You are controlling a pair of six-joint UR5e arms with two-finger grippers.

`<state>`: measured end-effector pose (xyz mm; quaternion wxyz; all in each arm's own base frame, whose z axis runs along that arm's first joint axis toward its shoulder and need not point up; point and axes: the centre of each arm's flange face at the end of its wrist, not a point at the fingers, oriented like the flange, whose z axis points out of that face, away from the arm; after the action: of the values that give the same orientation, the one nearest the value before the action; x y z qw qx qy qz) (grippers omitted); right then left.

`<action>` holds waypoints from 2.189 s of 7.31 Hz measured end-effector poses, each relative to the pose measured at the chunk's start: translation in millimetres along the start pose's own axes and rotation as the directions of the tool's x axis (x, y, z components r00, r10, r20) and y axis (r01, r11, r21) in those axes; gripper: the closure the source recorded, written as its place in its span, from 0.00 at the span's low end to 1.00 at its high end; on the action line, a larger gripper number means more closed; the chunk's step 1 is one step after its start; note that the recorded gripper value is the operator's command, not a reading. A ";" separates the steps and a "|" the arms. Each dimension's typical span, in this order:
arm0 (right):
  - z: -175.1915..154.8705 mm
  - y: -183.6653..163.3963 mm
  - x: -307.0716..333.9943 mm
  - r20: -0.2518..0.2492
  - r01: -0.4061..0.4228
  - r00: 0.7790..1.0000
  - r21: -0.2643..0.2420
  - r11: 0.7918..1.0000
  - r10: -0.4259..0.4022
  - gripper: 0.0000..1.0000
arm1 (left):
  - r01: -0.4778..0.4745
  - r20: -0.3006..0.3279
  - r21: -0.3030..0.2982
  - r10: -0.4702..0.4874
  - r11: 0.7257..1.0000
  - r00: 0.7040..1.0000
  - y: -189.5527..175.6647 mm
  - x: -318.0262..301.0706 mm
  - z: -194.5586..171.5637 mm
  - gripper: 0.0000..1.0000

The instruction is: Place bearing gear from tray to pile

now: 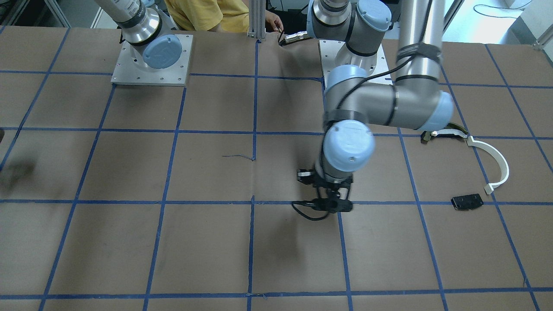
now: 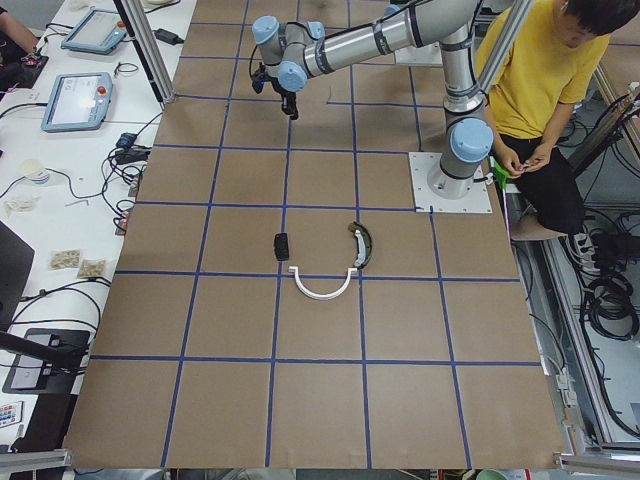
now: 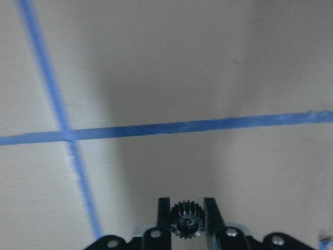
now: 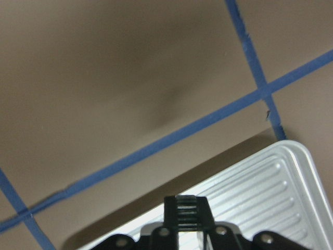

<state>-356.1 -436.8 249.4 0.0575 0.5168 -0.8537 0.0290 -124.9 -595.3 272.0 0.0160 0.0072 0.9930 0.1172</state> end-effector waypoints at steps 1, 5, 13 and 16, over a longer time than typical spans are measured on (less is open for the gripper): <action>-17.1 -43.1 -4.8 0.001 -0.101 0.995 0.016 0.995 0.101 1.00 | -0.006 0.016 -0.016 0.006 1.000 1.000 -3.2 -69.2 -7.7 1.00; -50.4 -314.2 -63.6 -0.009 -0.450 0.892 0.076 0.890 0.452 1.00 | 0.012 0.022 -0.097 -0.010 0.995 1.000 29.9 -285.1 15.4 1.00; -7.0 -684.2 -370.1 0.107 -0.842 0.539 0.045 0.537 0.836 0.01 | 0.009 0.002 -0.115 -0.009 0.993 1.000 38.3 -391.3 114.4 0.96; -13.6 -697.0 -351.8 0.126 -0.872 0.489 0.057 0.485 0.863 0.00 | 0.012 0.008 -0.132 -0.011 0.991 1.000 40.4 -391.9 116.3 0.51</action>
<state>423.7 -449.6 210.9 -0.0287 0.0190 -0.9961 0.0815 271.1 -536.1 180.1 0.0207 0.0011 0.9830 0.1826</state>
